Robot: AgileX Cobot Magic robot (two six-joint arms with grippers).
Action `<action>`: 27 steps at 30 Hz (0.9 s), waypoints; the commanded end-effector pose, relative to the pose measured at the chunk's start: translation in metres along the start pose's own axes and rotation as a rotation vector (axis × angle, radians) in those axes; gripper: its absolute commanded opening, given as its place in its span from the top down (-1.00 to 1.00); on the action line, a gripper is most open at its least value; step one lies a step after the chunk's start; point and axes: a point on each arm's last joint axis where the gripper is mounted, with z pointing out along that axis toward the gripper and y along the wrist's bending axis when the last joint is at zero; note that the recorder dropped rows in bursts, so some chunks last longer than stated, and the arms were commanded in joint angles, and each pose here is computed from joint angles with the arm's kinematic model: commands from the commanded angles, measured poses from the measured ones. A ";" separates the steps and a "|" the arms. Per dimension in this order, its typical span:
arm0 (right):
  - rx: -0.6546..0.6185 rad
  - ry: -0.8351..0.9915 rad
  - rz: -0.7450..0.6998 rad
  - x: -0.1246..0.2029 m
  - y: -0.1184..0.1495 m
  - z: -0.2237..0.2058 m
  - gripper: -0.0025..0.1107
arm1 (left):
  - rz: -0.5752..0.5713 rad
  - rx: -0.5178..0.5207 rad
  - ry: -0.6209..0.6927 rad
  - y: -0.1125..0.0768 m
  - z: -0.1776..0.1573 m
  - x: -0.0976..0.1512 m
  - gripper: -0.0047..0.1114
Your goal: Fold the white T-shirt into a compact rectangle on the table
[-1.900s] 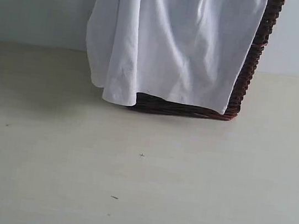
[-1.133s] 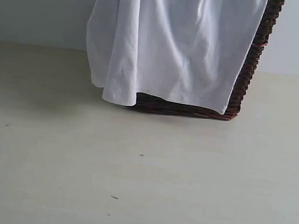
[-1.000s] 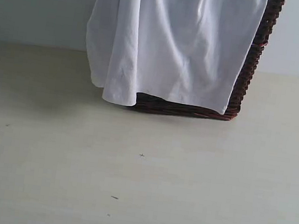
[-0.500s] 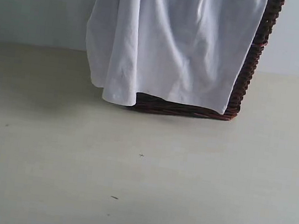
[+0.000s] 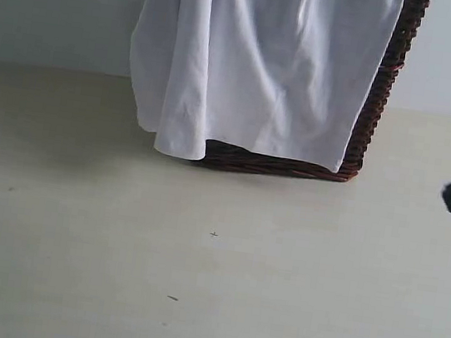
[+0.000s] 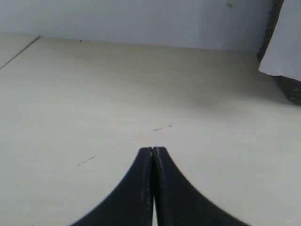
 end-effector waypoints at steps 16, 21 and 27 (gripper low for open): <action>0.000 -0.477 0.302 0.015 -0.124 0.126 -0.12 | -0.001 0.008 -0.021 -0.001 -0.001 -0.002 0.92; -0.042 -0.441 0.219 -0.004 -0.127 0.153 -0.12 | -0.001 0.008 -0.021 -0.001 -0.001 -0.002 0.92; 0.071 -0.341 0.233 0.002 -0.144 0.167 -0.12 | -0.001 0.008 -0.021 -0.001 -0.001 -0.002 0.92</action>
